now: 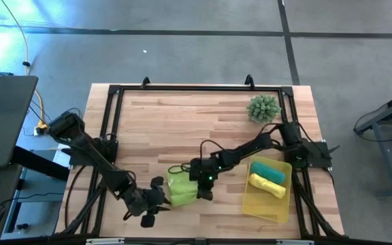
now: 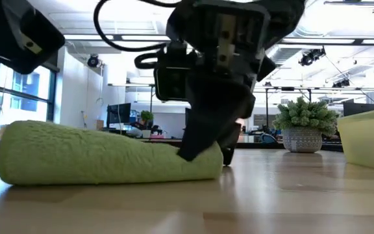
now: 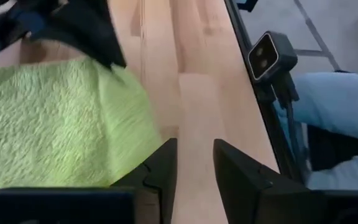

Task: Roll microfiber towels into tight, uniform cylinder then place into a basket
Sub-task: Roll the green microfiber cloth

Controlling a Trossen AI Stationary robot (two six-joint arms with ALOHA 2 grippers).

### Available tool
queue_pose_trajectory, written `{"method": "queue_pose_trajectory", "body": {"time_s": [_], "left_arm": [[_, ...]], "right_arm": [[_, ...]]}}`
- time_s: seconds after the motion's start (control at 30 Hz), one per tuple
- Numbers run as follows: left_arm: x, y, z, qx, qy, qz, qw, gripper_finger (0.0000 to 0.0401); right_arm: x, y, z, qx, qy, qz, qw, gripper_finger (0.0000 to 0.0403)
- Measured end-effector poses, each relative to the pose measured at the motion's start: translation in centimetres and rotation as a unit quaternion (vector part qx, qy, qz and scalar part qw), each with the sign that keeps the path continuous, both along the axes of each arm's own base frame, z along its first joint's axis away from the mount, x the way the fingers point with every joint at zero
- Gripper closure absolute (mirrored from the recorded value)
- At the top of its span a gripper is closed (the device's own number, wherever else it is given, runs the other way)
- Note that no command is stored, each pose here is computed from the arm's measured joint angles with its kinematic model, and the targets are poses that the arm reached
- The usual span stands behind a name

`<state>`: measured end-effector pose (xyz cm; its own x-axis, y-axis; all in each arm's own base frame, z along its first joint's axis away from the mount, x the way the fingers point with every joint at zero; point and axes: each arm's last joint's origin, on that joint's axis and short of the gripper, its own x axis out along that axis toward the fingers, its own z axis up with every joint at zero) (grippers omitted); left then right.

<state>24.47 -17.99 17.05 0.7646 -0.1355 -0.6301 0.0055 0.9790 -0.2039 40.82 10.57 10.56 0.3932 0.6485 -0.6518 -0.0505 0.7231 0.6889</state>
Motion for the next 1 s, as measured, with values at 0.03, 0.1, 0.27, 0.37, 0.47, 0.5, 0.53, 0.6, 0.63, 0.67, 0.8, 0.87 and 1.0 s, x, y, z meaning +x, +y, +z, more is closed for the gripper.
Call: {"method": "queue_pose_trajectory", "body": {"time_s": [0.03, 0.1, 0.27, 0.37, 0.47, 0.5, 0.53, 0.6, 0.63, 0.67, 0.8, 0.87, 1.0], "left_arm": [[0.2, -0.2, -0.3, 0.007, -0.007, -0.004, 1.000, 0.0305], [0.6, -0.5, -1.0, 0.022, -0.018, -0.009, 1.000, 0.0299], [1.7, -1.2, -3.3, 0.059, -0.034, -0.036, 0.997, 0.0273], [2.0, -1.0, -4.7, 0.090, -0.025, -0.024, 0.995, 0.0255], [2.1, -0.6, -5.4, 0.112, -0.018, 0.001, 0.994, 0.0239], [2.2, -0.6, -5.5, 0.118, -0.020, 0.006, 0.993, 0.0234], [2.2, -0.6, -5.6, 0.126, -0.021, 0.009, 0.992, 0.0231], [2.1, -0.5, -5.7, 0.144, -0.020, 0.011, 0.989, 0.0225], [2.1, -0.5, -5.7, 0.150, -0.022, 0.011, 0.988, 0.0223], [2.1, -0.5, -5.7, 0.153, -0.021, 0.009, 0.988, 0.0221], [1.8, -0.2, -6.1, 0.165, 0.002, 0.010, 0.986, 0.0218], [1.5, 0.0, -6.4, 0.168, 0.023, 0.018, 0.985, 0.0217], [1.5, 0.6, -6.7, 0.141, 0.054, 0.037, 0.988, 0.0217]], "right_arm": [[0.1, -0.3, 0.0, 0.014, 0.010, -0.008, 1.000, 0.0402], [0.2, -0.8, 0.1, 0.031, 0.027, -0.027, 0.999, 0.0403], [0.3, -1.5, 0.1, 0.037, 0.040, -0.046, 0.997, 0.0403], [0.4, -1.5, 0.1, 0.036, 0.040, -0.046, 0.997, 0.0403], [0.4, -1.5, 0.1, 0.035, 0.040, -0.047, 0.997, 0.0403], [0.3, -1.4, 0.1, 0.035, 0.040, -0.047, 0.998, 0.0403], [0.3, -1.4, 0.1, 0.034, 0.039, -0.047, 0.998, 0.0403], [0.3, -1.3, 0.1, 0.033, 0.039, -0.047, 0.998, 0.0403], [0.3, -1.3, 0.1, 0.033, 0.038, -0.047, 0.998, 0.0403], [0.3, -1.3, 0.1, 0.033, 0.038, -0.047, 0.998, 0.0403], [0.3, -1.3, 0.1, 0.032, 0.037, -0.045, 0.998, 0.0403], [0.3, -1.3, 0.1, 0.032, 0.037, -0.045, 0.998, 0.0403], [0.4, -1.3, 0.1, 0.031, 0.035, -0.046, 0.998, 0.0403]]}}
